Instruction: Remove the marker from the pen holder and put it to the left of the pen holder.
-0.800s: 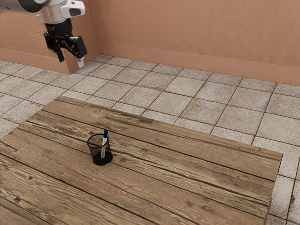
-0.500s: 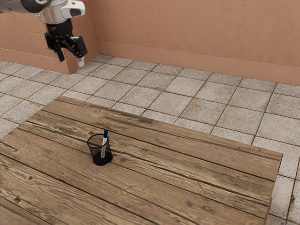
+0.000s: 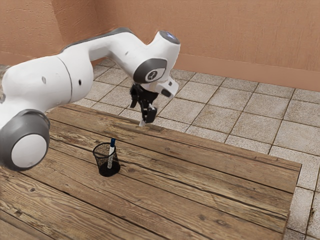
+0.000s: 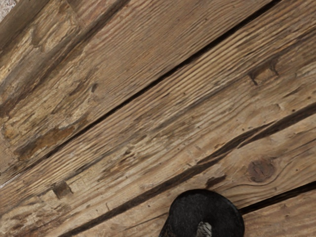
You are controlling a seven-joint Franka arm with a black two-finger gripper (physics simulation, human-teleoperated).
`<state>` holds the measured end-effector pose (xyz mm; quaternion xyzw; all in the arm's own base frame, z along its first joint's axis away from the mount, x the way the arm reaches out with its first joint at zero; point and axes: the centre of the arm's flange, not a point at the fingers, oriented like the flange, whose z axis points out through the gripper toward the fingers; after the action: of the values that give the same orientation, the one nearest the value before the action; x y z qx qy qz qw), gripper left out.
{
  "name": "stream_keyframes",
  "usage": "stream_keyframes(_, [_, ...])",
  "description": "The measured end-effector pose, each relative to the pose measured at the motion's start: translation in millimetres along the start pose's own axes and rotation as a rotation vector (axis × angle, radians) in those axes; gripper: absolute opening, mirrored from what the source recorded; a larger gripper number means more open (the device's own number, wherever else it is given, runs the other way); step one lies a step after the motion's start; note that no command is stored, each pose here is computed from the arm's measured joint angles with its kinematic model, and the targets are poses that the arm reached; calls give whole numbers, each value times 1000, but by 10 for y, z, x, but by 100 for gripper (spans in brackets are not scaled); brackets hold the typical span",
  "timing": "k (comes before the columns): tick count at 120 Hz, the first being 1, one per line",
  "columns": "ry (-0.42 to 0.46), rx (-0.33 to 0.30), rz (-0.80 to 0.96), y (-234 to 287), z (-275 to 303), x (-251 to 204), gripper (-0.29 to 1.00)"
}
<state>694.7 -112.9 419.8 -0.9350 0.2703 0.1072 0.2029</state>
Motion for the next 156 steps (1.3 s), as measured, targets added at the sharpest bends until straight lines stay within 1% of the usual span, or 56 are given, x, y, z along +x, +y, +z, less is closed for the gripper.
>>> stream_keyframes(7, [-51,16,45,-53,314,111,70])
stream_keyframes(16, [-84,20,101,-88,562,182,70])
stream_keyframes(28, [-124,-12,152,-187,874,114,70])
stream_keyframes(44, [-165,-64,209,-275,1211,-158,70])
stream_keyframes(56, [-140,-78,245,-285,1258,-185,70])
stream_keyframes(72, [-109,-113,280,-266,1275,-266,70])
stream_keyframes(84, [-67,-138,301,-213,1191,-260,70])
stream_keyframes(96, [-14,-187,308,-157,1099,-267,70])
stream_keyframes(110, [16,-250,307,-111,1052,-466,70])
stream_keyframes(131, [18,-298,307,-111,1131,-691,70])
stream_keyframes(146, [18,-307,314,-118,1165,-753,70])
stream_keyframes(156, [21,-308,321,-119,1170,-759,64])
